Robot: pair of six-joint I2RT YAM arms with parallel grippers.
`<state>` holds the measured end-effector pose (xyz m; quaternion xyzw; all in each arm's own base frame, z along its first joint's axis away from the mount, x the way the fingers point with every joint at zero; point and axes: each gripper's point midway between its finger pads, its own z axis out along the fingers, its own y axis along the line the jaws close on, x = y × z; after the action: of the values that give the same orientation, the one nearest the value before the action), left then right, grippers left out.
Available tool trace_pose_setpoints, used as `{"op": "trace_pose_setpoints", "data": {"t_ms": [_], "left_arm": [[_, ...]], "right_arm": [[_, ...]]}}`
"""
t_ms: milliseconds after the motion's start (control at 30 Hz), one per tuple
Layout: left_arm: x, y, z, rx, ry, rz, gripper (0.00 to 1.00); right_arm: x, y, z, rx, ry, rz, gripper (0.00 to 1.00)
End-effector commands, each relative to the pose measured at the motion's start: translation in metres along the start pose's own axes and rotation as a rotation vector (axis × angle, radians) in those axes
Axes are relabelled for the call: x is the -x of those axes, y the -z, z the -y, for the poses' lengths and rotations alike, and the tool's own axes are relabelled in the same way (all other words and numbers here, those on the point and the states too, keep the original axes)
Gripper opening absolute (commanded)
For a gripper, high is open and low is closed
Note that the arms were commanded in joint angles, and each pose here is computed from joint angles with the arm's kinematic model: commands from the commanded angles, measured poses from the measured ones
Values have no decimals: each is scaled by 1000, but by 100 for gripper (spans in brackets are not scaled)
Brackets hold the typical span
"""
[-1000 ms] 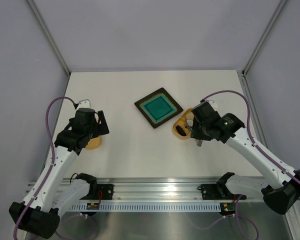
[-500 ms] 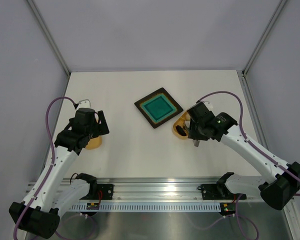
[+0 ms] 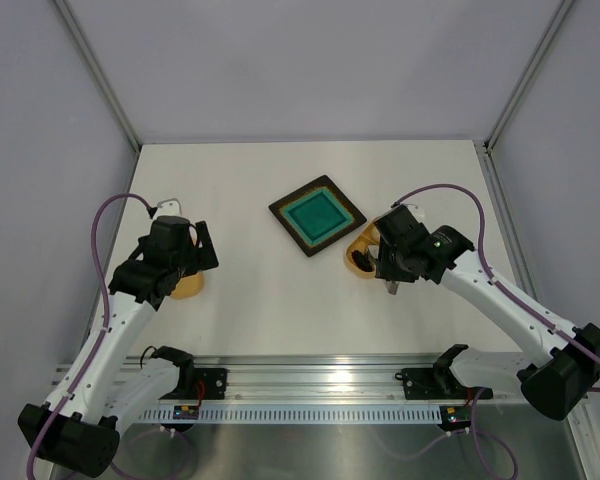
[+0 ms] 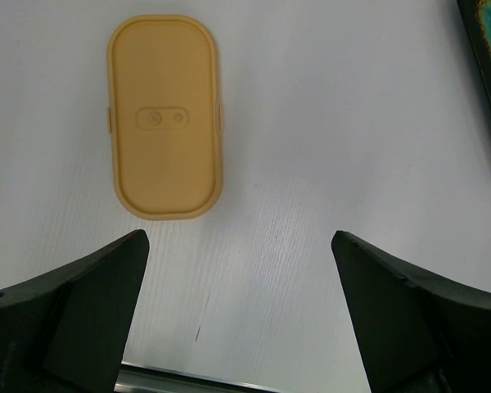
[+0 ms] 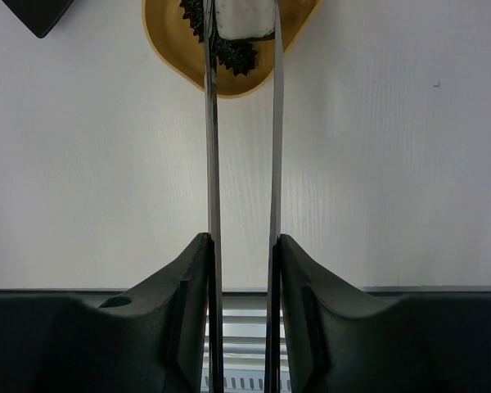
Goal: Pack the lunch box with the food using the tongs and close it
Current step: Place the fake food in the packing box.
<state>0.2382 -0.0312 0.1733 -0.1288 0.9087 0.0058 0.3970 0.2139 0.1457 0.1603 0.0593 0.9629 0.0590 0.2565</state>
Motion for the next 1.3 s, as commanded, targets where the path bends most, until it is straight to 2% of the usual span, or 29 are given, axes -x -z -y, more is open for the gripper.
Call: {"op": "trace_pose_setpoints", "data": {"t_ms": [0, 467, 600, 733, 833, 1100, 1267], "left_arm": [[12, 3, 6, -26, 20, 48, 99], [12, 2, 6, -29, 19, 46, 99], [11, 2, 6, -29, 17, 43, 99], [10, 1, 6, -27, 15, 43, 99], [10, 1, 6, -26, 17, 41, 99], [11, 1, 7, -31, 20, 40, 99], [12, 2, 8, -35, 22, 44, 99]], "right_arm": [[8, 7, -3, 28, -14, 39, 11], [6, 15, -10, 78, 2, 19, 11], [8, 14, -6, 56, 0, 27, 18], [8, 14, -1, 28, -4, 33, 33], [11, 17, -1, 29, -12, 49, 40], [15, 24, 4, 11, -10, 66, 49], [16, 24, 4, 8, -11, 66, 50]]}}
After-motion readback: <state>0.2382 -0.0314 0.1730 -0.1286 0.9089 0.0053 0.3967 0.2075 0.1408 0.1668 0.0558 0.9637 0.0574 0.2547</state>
